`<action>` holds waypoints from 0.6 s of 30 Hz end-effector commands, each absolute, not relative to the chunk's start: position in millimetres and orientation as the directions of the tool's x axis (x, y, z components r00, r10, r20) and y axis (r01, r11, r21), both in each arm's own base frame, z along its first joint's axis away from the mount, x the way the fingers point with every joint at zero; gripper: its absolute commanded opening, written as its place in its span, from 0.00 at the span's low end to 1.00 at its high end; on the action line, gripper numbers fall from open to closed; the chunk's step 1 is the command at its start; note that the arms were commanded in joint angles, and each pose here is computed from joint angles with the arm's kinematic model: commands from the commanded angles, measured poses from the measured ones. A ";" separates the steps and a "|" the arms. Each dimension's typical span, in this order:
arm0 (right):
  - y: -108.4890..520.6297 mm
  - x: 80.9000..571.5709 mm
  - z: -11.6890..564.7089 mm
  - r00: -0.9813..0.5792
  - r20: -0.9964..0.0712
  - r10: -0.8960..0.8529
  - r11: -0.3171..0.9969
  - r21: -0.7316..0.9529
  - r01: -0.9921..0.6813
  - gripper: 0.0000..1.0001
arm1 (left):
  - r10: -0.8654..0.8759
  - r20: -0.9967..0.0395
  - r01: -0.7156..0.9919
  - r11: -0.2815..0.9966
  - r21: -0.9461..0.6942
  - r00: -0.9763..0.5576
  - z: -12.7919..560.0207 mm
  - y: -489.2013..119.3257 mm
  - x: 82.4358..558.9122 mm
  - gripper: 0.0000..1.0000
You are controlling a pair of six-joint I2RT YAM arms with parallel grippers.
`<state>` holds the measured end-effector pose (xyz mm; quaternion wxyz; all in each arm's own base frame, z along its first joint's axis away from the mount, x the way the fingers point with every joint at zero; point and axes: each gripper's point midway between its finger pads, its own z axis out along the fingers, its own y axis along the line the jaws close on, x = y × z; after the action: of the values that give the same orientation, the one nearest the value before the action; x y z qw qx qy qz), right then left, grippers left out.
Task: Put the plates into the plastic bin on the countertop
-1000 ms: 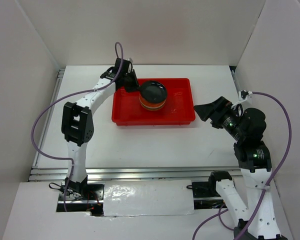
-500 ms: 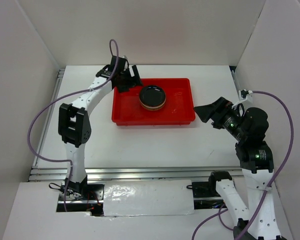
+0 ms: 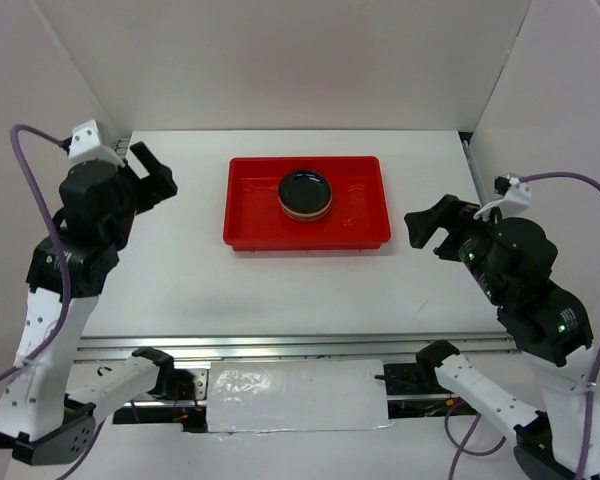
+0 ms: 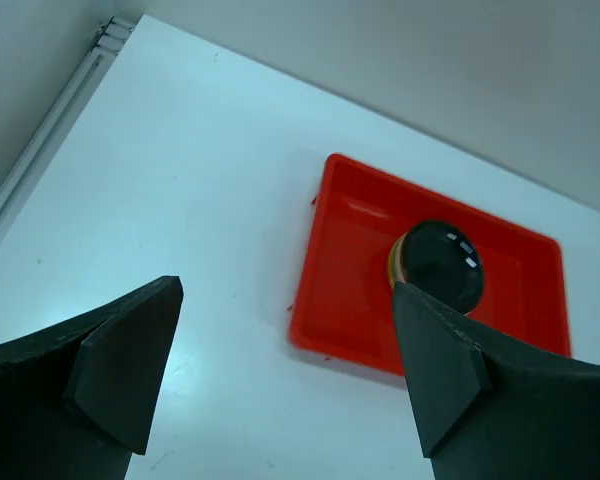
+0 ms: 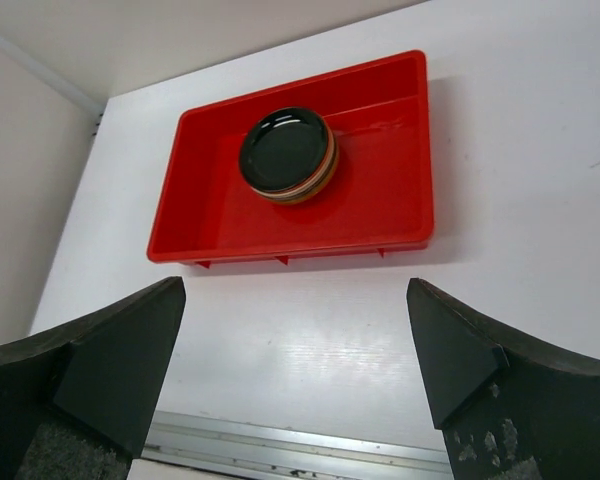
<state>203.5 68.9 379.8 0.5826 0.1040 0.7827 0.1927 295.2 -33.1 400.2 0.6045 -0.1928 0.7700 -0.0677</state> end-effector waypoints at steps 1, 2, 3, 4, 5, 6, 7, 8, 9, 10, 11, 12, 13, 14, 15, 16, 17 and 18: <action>32.6 192.3 386.8 -0.230 -0.919 0.321 0.947 0.311 0.077 1.00 | -0.268 -0.888 -0.296 0.942 -0.159 -0.373 335.9 -13.6 271.4 0.99; 32.1 189.9 388.0 -0.227 -0.922 0.314 0.949 0.306 0.072 1.00 | -0.273 -0.887 -0.300 0.940 -0.163 -0.372 332.9 -11.2 263.0 0.99; 35.3 184.1 389.8 -0.232 -0.923 0.307 0.951 0.306 0.040 1.00 | -0.269 -0.881 -0.318 0.937 -0.145 -0.390 319.1 -6.7 255.9 0.99; 33.5 180.9 390.5 -0.229 -0.924 0.305 0.952 0.305 0.038 1.00 | -0.273 -0.881 -0.326 0.934 -0.146 -0.387 313.8 -3.1 247.7 0.99; 28.9 179.0 392.2 -0.215 -0.926 0.309 0.951 0.305 0.053 1.00 | -0.283 -0.893 -0.328 0.930 -0.167 -0.349 317.8 2.5 234.4 0.99; 26.6 174.8 395.2 -0.204 -0.925 0.322 0.947 0.319 0.048 1.00 | -0.287 -0.896 -0.335 0.927 -0.170 -0.339 315.5 6.0 227.2 0.99; 27.8 170.1 393.8 -0.214 -0.924 0.316 0.948 0.318 0.024 1.00 | -0.292 -0.903 -0.355 0.919 -0.174 -0.315 312.4 13.5 215.8 0.99; 25.6 168.2 394.0 -0.209 -0.924 0.319 0.947 0.321 0.026 1.00 | -0.302 -0.902 -0.371 0.912 -0.178 -0.309 309.9 17.8 207.6 0.99; 18.3 163.4 393.5 -0.197 -0.922 0.333 0.943 0.331 0.042 1.00 | -0.308 -0.902 -0.379 0.907 -0.183 -0.302 307.8 20.2 202.8 0.99; 17.3 160.8 392.9 -0.196 -0.922 0.335 0.941 0.336 0.032 1.00 | -0.317 -0.907 -0.379 0.903 -0.201 -0.275 307.5 23.6 193.2 0.99; 13.0 156.6 391.8 -0.187 -0.920 0.345 0.938 0.346 0.031 1.00 | -0.318 -0.909 -0.363 0.908 -0.210 -0.269 306.7 22.3 190.0 0.99; 10.4 154.7 391.0 -0.183 -0.918 0.352 0.935 0.352 0.034 1.00 | -0.322 -0.911 -0.359 0.907 -0.219 -0.257 306.3 22.7 187.6 0.99; 7.9 152.8 389.6 -0.179 -0.917 0.357 0.934 0.356 0.037 1.00 | -0.329 -0.911 -0.357 0.905 -0.229 -0.248 304.1 23.6 183.0 0.99; 5.7 150.0 388.8 -0.175 -0.915 0.365 0.931 0.365 0.031 1.00 | -0.328 -0.910 -0.355 0.906 -0.228 -0.252 301.3 23.5 181.5 0.99; 3.0 149.2 387.8 -0.168 -0.913 0.372 0.928 0.371 0.039 1.00 | -0.326 -0.908 -0.361 0.906 -0.221 -0.262 297.0 24.1 180.9 0.99; 2.0 148.3 387.2 -0.164 -0.911 0.378 0.925 0.377 0.038 1.00 | -0.326 -0.906 -0.366 0.905 -0.217 -0.268 294.7 24.7 180.2 0.99; 0.8 147.0 386.1 -0.160 -0.908 0.388 0.921 0.388 0.034 1.00 | -0.323 -0.904 -0.369 0.905 -0.210 -0.279 292.0 24.6 180.5 0.99; 0.7 146.7 385.2 -0.160 -0.906 0.391 0.920 0.391 0.033 1.00 | -0.321 -0.902 -0.371 0.906 -0.203 -0.289 289.2 24.7 180.4 0.99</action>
<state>146.4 10.4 391.8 0.6322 0.1220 0.7487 0.1579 174.9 23.0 303.8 0.5762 -0.2114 0.7895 0.0044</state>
